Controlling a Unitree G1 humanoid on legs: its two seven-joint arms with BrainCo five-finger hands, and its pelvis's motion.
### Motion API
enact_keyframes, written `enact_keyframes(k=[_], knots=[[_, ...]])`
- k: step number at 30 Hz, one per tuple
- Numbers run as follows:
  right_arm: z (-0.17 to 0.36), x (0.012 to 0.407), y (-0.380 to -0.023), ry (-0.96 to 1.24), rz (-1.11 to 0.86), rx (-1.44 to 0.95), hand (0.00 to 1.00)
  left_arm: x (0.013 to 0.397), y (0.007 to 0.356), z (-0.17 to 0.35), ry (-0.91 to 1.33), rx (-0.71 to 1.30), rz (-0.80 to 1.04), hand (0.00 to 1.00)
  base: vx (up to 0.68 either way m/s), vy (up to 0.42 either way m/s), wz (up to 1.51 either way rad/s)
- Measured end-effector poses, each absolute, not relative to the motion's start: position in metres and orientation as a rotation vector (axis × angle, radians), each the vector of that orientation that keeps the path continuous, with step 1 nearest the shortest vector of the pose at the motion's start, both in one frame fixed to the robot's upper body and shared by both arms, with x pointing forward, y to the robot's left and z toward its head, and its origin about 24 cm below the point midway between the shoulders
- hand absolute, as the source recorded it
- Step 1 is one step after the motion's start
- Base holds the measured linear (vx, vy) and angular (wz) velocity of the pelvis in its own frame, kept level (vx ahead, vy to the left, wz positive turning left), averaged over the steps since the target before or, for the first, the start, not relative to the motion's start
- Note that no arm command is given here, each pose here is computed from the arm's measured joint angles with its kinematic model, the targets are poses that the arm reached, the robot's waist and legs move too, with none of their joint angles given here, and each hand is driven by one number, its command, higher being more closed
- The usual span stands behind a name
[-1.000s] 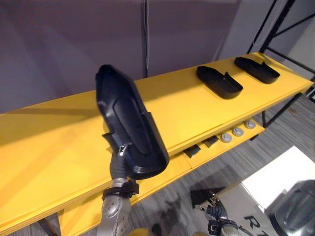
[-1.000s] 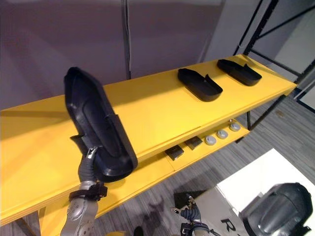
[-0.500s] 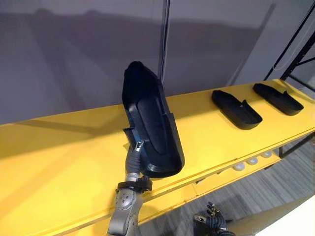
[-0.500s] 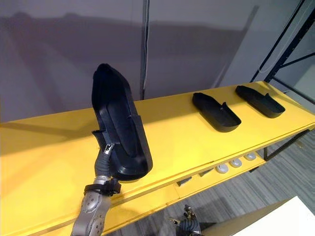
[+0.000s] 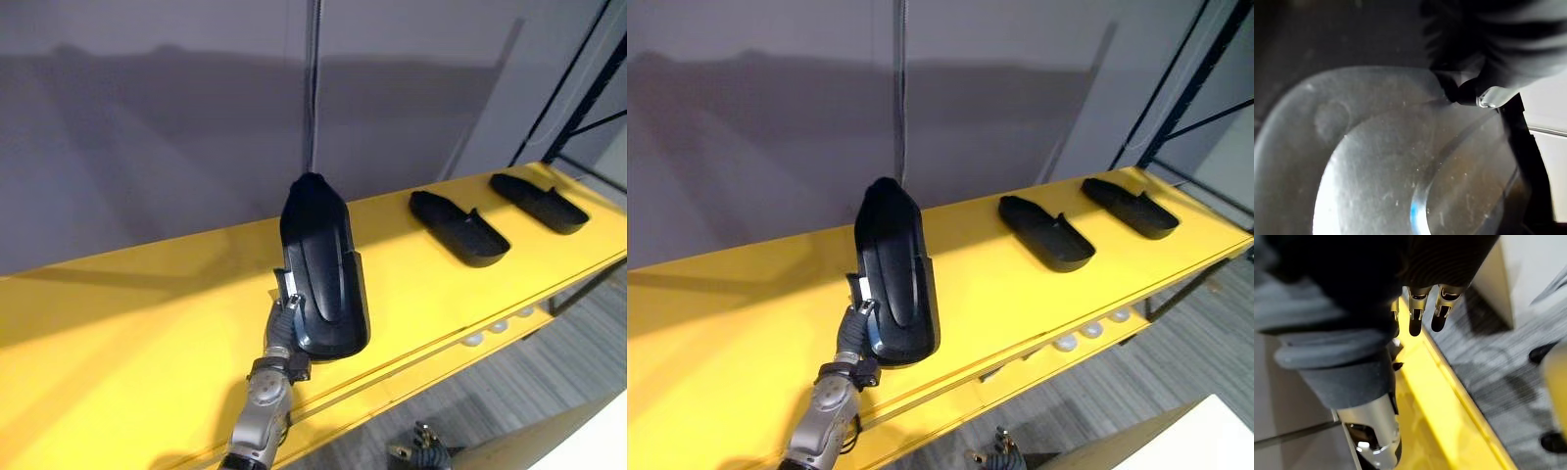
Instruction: Walk over and take plastic housings, then place them on the shelf
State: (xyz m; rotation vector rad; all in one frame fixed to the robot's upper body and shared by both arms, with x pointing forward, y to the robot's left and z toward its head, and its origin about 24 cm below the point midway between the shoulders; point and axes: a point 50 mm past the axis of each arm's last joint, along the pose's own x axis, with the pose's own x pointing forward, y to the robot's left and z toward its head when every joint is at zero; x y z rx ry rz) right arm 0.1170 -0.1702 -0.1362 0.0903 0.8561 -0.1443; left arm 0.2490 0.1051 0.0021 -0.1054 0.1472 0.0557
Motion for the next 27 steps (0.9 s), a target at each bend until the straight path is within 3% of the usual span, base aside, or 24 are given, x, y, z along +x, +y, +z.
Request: enact_keyframes(k=[9, 21, 22, 27], knots=[[-0.137, 0.123, -0.177, 0.863, -0.118, 0.042, 0.00, 0.295, 0.117, 0.008, 0.177, -0.117, 0.137, 1.00, -0.10, -0.030, -0.03], [-0.137, 0.124, -0.180, 0.868, -0.112, 0.019, 0.00, 0.315, 0.104, 0.017, 0.210, -0.144, 0.144, 1.00, -0.05, -0.024, -0.03], [-0.136, 0.126, -0.179, 0.863, -0.110, 0.020, 0.00, 0.317, 0.105, 0.019, 0.206, -0.157, 0.155, 0.00, 0.05, 0.010, -0.03], [-0.134, 0.134, -0.179, 0.842, -0.107, 0.018, 0.00, 0.327, 0.106, 0.027, 0.197, -0.205, 0.179, 0.00, 0.03, 0.011, -0.02]])
